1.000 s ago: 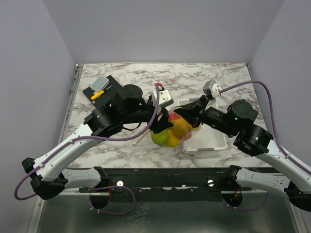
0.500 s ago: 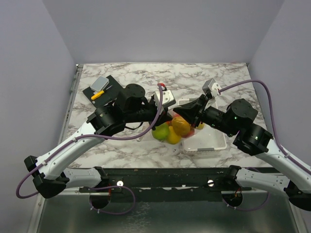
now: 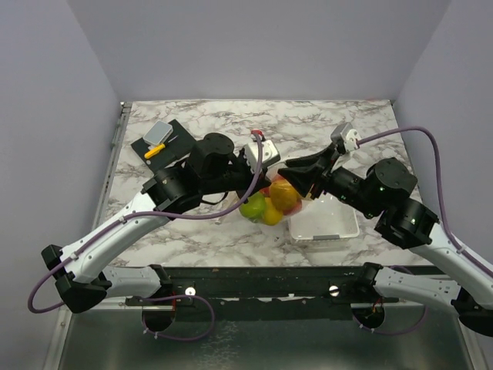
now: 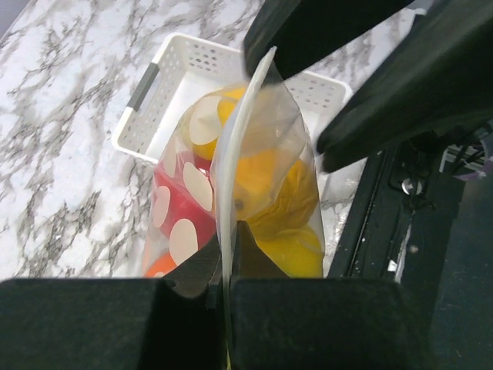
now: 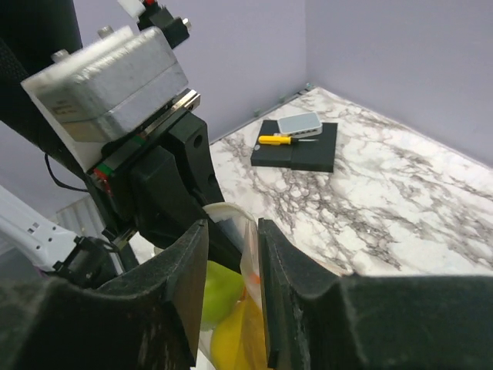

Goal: Place the food in the zip-top bag and seal the zipper
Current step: Place the zipper food storage bag at the center of the board.

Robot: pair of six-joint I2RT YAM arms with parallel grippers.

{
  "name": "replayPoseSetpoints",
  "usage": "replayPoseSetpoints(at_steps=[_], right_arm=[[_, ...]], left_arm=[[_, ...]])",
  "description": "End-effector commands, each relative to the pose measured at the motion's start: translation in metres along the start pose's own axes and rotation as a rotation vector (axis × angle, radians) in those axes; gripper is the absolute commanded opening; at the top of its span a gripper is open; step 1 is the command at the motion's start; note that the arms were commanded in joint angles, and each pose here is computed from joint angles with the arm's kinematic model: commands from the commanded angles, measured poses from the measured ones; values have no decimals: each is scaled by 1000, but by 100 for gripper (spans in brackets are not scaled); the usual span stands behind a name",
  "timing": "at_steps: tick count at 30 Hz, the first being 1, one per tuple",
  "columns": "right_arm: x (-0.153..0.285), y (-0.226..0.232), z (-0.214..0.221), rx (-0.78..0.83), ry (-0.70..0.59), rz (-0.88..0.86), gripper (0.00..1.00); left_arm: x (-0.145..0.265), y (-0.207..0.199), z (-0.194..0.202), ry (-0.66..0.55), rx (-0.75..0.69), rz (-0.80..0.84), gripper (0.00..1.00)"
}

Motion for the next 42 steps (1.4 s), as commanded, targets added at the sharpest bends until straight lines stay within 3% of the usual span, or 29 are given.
replayPoseSetpoints(at_steps=[1, 7, 22, 29, 36, 42], right_arm=[[19, -14, -25, 12, -75, 119, 40], [39, -30, -28, 27, -93, 240, 50], [44, -42, -3, 36, -37, 311, 52], [49, -46, 3, 47, -18, 336, 53], [64, -49, 2, 58, -29, 359, 54], [74, -50, 6, 59, -25, 370, 55]], left_arm=[[2, 18, -11, -18, -31, -132, 0], [2, 43, -9, 20, -61, -294, 0], [5, 134, -4, 196, -178, -861, 0], [-6, 178, 22, 338, -251, -1083, 0], [-18, 220, 62, 446, -262, -1149, 0], [-43, 223, 90, 540, -314, -1115, 0]])
Point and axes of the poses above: each gripper's point midway between its finger pads, its own x axis back along the fingers, its own y axis along the line the jaws close on, z = x × y, the point moved 4 cm from there along x, back along the fingers, and after that the axes turned 1 degree about -x, right-handed, at the moved point
